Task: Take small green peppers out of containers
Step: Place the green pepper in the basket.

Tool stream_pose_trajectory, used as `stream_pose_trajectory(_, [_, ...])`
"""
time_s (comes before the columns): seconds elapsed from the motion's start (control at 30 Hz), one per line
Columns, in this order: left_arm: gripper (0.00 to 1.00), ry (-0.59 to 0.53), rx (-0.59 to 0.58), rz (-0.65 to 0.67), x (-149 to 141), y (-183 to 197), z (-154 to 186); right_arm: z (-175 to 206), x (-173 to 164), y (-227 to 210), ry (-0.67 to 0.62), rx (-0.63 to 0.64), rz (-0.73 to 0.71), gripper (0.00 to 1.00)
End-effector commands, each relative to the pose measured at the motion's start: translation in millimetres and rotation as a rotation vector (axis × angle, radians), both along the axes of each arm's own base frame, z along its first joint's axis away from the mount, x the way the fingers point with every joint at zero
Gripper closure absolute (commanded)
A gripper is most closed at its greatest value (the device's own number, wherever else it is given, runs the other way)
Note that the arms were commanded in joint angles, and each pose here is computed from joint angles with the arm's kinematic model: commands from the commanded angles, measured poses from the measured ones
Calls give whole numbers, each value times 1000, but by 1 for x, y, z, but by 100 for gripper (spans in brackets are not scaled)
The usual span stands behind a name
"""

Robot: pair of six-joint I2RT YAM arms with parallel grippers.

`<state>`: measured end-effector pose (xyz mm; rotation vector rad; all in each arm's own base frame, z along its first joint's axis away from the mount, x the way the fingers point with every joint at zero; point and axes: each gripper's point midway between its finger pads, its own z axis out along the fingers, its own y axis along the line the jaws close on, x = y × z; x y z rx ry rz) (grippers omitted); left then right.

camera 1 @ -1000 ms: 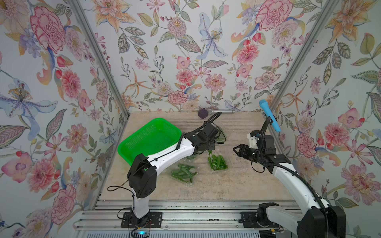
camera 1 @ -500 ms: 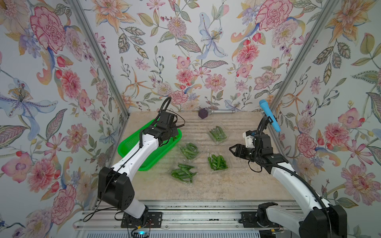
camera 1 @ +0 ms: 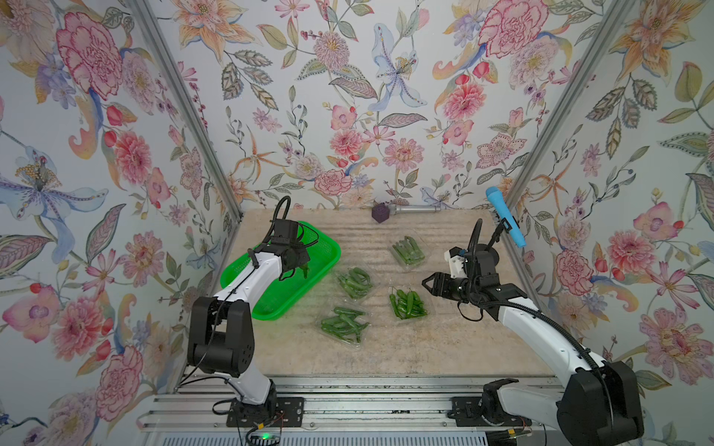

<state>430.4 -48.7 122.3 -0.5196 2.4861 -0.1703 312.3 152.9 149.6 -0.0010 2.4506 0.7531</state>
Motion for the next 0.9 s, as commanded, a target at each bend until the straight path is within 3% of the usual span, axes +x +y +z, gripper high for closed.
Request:
stream_pose_trajectory(0.0, [91, -4, -4, -4, 10, 5, -12, 6, 7, 8, -30, -14, 30, 37])
stream_pose_trajectory(0.17, [71, 35, 2, -4, 14, 9, -28, -5, 4, 15, -4, -28, 54, 38])
stream_pose_trajectory(0.27, [65, 25, 7, -7, 16, 10, -22, -7, 4, 15, -3, -37, 53, 38])
stream_pose_trajectory(0.4, [59, -34, 51, 0, 16, 17, 9, -3, 4, 11, -18, -49, 46, 38])
stream_pose_trajectory(0.5, [58, -139, 54, -48, 10, 5, 51, 5, 7, 1, -42, -61, 16, 36])
stream_pose_trajectory(0.6, [51, -261, 40, -206, -2, -57, 100, 11, 11, -19, -44, -64, -49, 33])
stream_pose_trajectory(0.67, [50, -297, -10, -334, -15, -112, 112, 12, 13, -34, -37, -68, -100, 32])
stream_pose_trajectory(0.77, [47, -284, -15, -510, -40, -188, 107, 9, 15, -56, -12, -65, -181, 32])
stream_pose_trajectory(0.87, [45, -198, -20, -639, -62, -244, 70, 6, 13, -76, 12, -49, -249, 31])
